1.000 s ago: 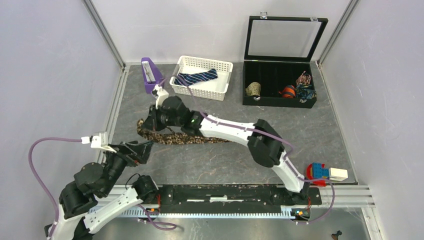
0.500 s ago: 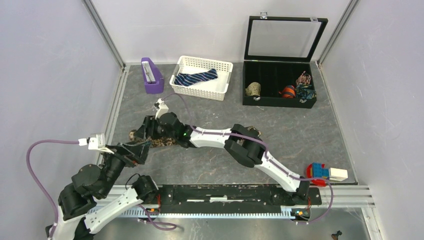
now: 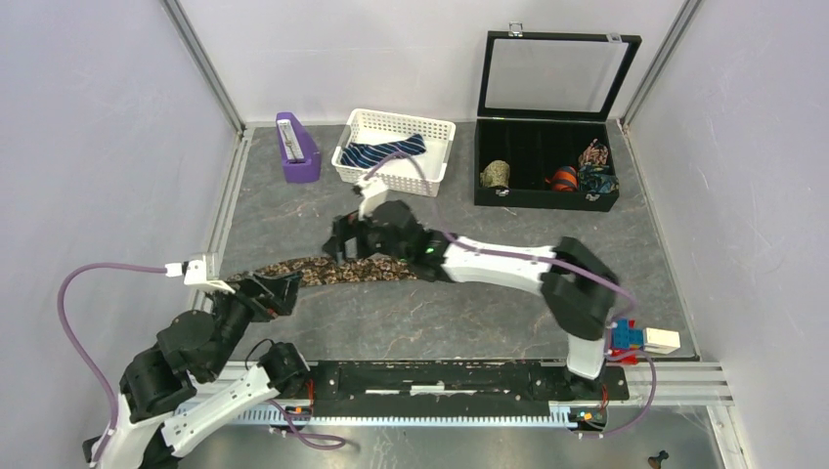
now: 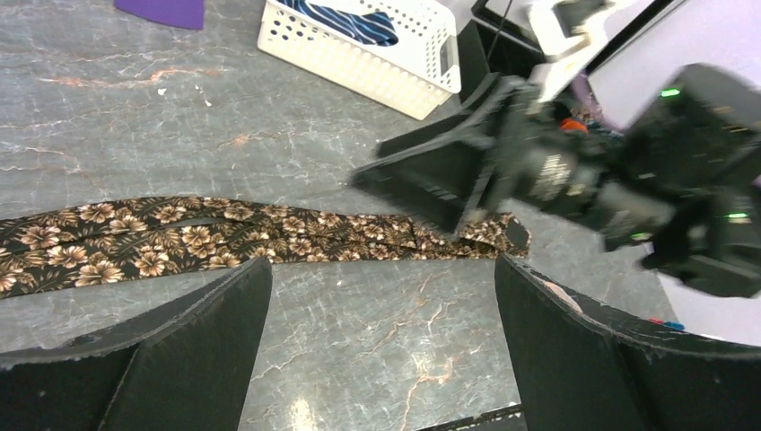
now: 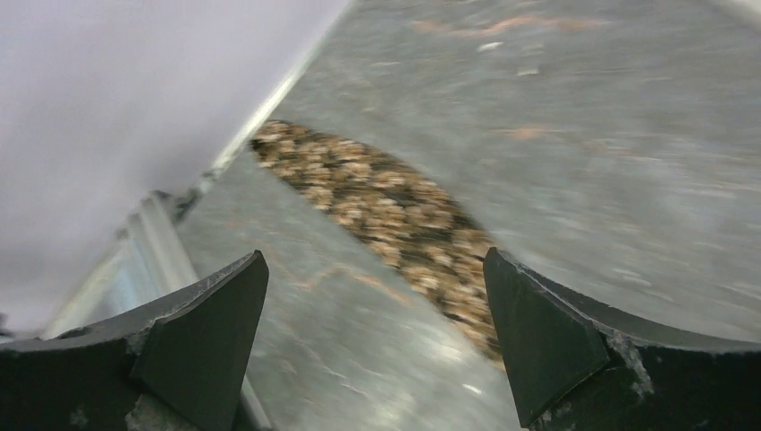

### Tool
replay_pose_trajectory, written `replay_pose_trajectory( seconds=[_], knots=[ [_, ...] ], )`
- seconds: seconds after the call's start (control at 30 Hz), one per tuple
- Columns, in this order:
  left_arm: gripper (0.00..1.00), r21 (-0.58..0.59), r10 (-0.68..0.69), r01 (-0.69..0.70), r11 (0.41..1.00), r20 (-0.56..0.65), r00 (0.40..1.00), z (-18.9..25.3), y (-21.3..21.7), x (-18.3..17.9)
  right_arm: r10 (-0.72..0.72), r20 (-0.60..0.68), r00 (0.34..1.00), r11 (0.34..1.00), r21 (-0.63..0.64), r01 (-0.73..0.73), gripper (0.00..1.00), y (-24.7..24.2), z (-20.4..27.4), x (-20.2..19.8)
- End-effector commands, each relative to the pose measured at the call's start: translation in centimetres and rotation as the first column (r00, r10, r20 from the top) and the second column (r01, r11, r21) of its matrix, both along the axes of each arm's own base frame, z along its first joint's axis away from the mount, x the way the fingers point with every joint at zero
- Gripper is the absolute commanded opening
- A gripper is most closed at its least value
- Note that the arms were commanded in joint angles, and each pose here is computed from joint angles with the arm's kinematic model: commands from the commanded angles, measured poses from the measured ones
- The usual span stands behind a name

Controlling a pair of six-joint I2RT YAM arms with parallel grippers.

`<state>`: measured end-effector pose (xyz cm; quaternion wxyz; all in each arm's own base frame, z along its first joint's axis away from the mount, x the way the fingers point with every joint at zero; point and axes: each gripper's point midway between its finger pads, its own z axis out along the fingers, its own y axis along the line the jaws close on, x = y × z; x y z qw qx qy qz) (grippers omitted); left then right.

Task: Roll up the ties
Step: Flatten out the tie at the center of the board.

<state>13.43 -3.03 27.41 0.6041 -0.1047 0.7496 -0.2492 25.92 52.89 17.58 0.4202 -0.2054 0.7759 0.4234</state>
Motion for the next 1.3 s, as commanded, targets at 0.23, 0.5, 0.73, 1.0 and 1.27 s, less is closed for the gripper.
replay_pose_trajectory(
  seconds=[0.23,0.5,0.73,1.0,1.27],
  knots=[
    [1.0,0.152,0.049,-0.032,0.988,-0.114,0.992,-1.6,-1.8,1.9,-0.062,0.307,0.95,0.782,-0.577,0.238,0.98,-21.9,-6.8,1.9],
    [1.0,0.24,0.075,-0.032,0.97,-0.173,0.982,-2.6,-2.5,2.9,0.03,0.331,0.943,0.605,-0.757,0.246,0.91,-27.0,-10.5,2.3],
    [1.0,0.243,0.085,-0.039,0.969,-0.18,0.98,-2.9,-2.5,2.9,0.079,0.299,0.951,0.508,-0.833,0.22,0.8,-26.7,-12.3,3.5],
    [1.0,0.229,0.088,-0.047,0.972,-0.172,0.981,-2.7,-2.2,2.8,0.049,0.324,0.945,0.462,-0.846,0.266,0.62,-27.7,-12.2,4.0],
    [1.0,0.237,0.089,-0.045,0.971,-0.178,0.98,-2.8,-2.4,2.9,0.013,0.374,0.927,0.451,-0.83,0.329,0.46,-28.7,-11.6,4.3]
  ],
)
